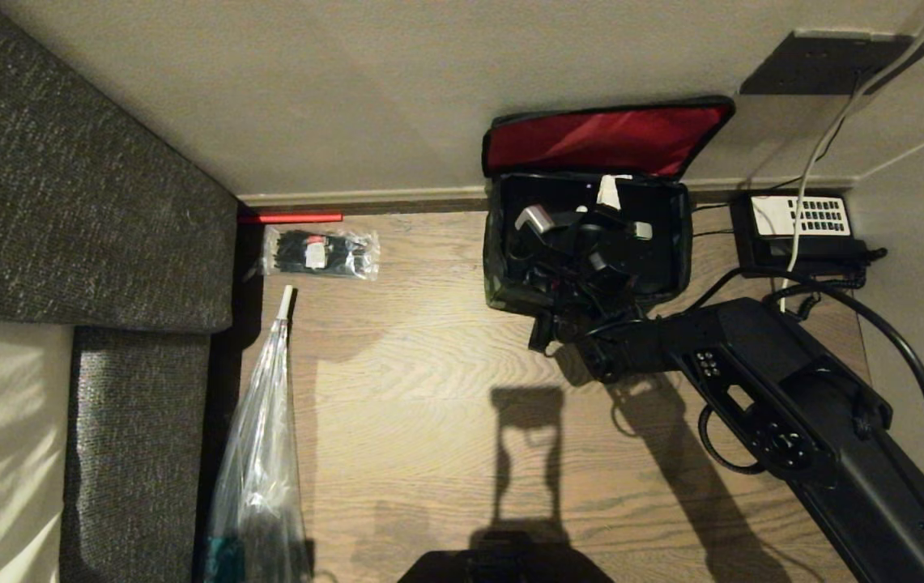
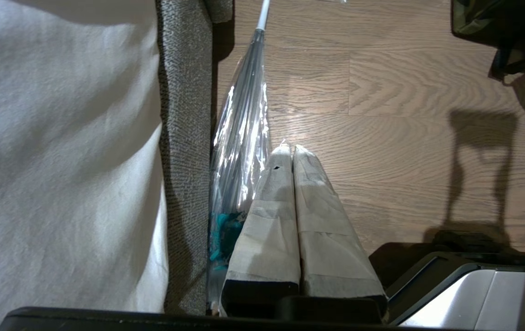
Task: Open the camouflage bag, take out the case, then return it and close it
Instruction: Grip the handle
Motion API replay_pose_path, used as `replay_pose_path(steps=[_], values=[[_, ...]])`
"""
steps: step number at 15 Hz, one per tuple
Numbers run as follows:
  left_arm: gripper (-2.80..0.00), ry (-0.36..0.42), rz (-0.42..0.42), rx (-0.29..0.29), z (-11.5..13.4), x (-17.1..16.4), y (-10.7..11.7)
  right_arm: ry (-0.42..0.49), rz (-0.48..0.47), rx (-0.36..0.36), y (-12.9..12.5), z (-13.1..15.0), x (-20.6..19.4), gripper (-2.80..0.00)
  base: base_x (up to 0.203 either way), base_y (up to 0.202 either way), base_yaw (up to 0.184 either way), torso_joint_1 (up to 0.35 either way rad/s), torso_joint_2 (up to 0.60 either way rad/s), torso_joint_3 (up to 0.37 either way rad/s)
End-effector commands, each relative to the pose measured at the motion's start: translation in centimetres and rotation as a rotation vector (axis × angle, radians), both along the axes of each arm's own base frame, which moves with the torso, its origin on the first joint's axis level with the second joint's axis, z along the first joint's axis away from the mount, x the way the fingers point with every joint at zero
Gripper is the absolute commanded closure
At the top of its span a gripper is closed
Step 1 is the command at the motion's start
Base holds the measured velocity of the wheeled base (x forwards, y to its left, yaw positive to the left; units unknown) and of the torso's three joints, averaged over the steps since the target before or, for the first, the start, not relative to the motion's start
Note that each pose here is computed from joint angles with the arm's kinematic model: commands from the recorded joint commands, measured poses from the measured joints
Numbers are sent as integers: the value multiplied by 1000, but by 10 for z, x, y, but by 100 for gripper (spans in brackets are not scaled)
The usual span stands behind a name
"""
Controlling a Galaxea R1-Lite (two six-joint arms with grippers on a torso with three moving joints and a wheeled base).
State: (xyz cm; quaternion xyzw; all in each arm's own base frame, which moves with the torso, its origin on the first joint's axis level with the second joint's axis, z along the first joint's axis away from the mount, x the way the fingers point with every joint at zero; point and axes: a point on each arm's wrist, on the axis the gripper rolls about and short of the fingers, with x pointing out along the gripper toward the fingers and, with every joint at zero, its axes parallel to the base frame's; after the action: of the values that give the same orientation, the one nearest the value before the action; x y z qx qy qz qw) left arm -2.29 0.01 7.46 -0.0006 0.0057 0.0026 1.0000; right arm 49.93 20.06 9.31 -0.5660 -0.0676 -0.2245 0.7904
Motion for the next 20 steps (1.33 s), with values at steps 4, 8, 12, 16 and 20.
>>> replay_pose_path(steps=[4,8,12,16,20], values=[[0,-1,1,0,0,0,0,17,-6,0,1,-17,2,0,0,0,0,0,0,0],[0,-1,1,0,0,0,0,-13,-10,7,1,-29,1,0,0,0,0,0,0,0],[0,-1,1,0,0,0,0,-7,-10,12,1,-35,0,0,0,0,0,0,0,0],[0,-1,1,0,0,0,0,-1,7,41,17,-17,-25,0,0,0,0,0,0,0],[0,-1,1,0,0,0,0,-24,37,64,27,27,-61,0,0,0,0,0,0,0]])
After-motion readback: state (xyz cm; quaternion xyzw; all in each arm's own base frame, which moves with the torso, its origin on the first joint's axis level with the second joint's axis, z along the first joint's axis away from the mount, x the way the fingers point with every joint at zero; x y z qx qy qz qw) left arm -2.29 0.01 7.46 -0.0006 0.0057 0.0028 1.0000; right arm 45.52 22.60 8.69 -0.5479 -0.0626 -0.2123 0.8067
